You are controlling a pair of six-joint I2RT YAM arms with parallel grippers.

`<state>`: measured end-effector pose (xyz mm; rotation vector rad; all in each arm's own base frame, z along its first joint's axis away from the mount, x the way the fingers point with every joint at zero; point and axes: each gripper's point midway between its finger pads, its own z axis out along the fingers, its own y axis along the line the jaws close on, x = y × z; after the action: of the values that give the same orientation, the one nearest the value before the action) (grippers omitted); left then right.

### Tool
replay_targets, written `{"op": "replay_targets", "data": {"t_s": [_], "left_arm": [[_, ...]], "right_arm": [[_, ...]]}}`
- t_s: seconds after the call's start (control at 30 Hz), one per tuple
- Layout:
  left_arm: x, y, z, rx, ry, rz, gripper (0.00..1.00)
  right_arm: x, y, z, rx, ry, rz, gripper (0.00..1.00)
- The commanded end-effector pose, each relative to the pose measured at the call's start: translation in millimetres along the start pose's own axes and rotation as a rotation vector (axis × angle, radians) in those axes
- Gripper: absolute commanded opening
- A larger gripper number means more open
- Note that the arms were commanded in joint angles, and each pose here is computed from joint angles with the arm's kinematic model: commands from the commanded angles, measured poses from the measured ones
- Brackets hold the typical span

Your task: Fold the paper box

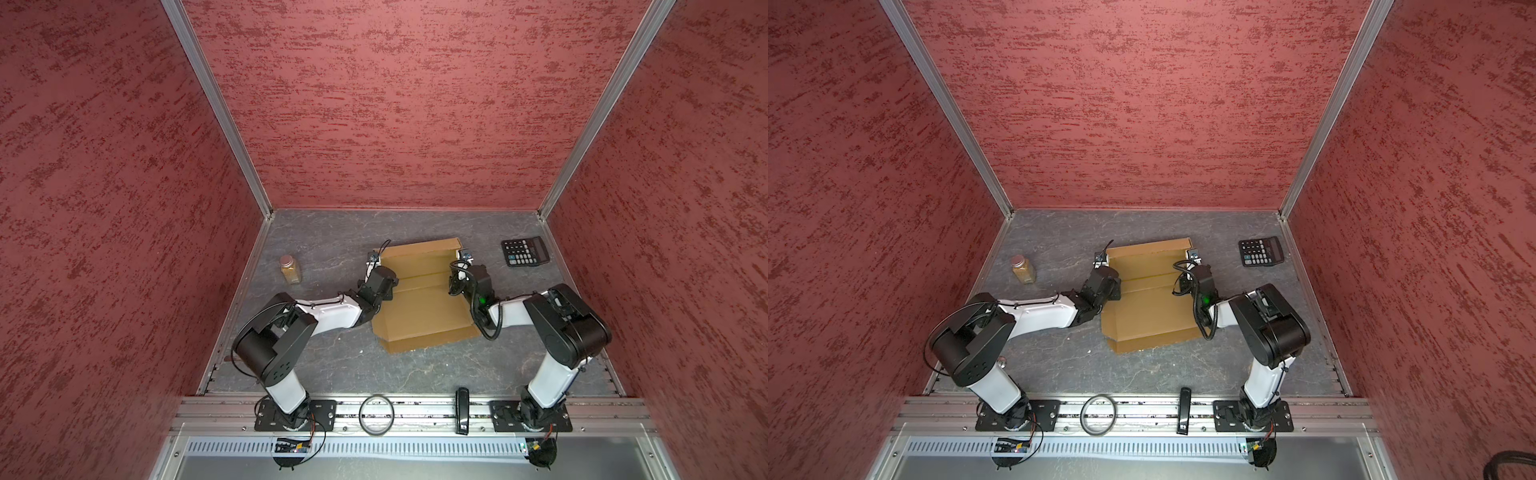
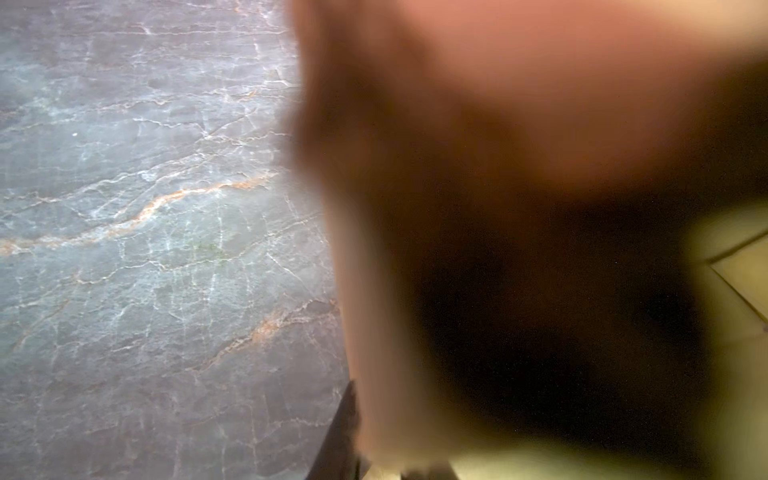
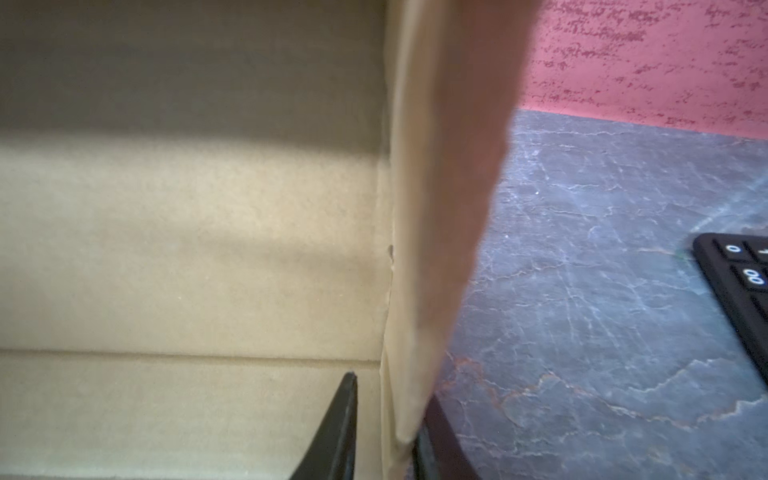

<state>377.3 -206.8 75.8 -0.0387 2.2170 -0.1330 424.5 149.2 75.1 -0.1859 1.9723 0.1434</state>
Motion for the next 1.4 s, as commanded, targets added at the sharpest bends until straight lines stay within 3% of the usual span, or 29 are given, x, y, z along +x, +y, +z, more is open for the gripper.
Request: {"op": "replay_targets", "data": {"t_s": [0.0,0.43,0.63,0.83,1.37], "left_arm": [[12,1,7,-0.011,0.05,0.007,0.13],[10,6,14,-0.04,0.046,0.011,0.0],[12,8,14,-0.042,0.046,0.02,0.0],[10,13,12,-0.044,0.042,0.017,0.0],[6,14,7,-0.012,0.043,0.037,0.0]], "right_arm": [[-14,7,-6,-0.027,-0.05,0.015,0.21],[-13,10,-7,-0.043,-0.044,0.014,0.18],[-19,3,-13,-0.012,-0.072,0.021,0.31],[-24,-2,-22,0.007,-0.099,0.036,0.33],[-44,-8,-12,0.057,-0.179,0.026,0.19]]}}
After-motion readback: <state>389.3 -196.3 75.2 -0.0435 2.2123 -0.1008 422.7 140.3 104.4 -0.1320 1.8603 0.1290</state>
